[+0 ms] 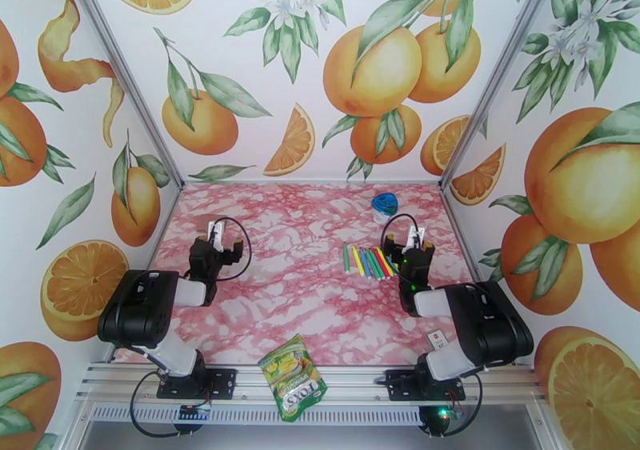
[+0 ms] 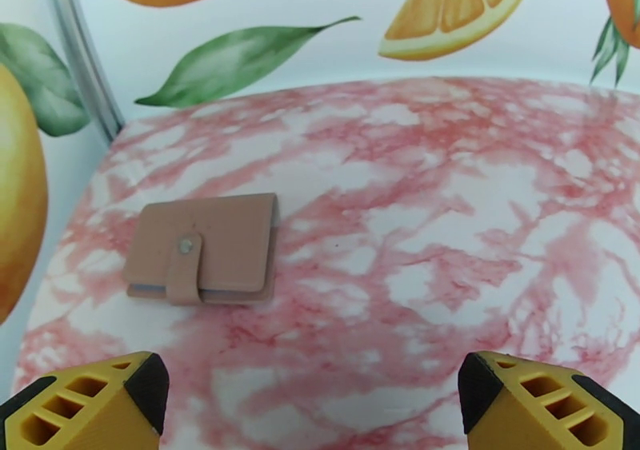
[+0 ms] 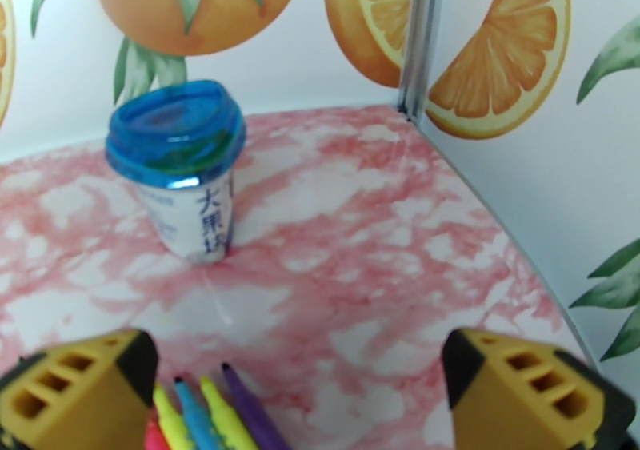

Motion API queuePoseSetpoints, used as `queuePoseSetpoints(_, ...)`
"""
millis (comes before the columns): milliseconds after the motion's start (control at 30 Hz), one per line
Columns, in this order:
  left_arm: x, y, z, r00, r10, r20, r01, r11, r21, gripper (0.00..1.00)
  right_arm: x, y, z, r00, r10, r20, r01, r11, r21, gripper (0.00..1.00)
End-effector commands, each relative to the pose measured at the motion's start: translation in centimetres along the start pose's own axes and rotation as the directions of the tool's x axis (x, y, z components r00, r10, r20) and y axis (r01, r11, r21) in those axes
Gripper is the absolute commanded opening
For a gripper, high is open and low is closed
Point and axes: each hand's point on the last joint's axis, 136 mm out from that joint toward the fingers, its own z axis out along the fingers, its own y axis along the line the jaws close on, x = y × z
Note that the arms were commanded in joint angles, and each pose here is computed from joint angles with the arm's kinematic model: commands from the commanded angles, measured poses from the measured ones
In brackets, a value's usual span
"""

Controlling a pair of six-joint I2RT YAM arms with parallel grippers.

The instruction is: Open the pen caps

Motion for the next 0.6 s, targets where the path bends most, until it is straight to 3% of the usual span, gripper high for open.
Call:
queuePoseSetpoints(0,-1.81,0.02,0.14,0.998,0.004,0.058,-0.004,1.000,0.011,1.00,-0.39,0.53,0.13,1.000,0.020,0.002,-0.020,0.999,-0.032,1.00)
queuePoseSetpoints(567,-1.79,0.04,0.13,0.998,0.005,0.059,-0.005,1.000,0.010,1.00,-0.38,1.02,0.19,1.000,0.013,-0.002,-0.013,0.998,-0.058,1.00)
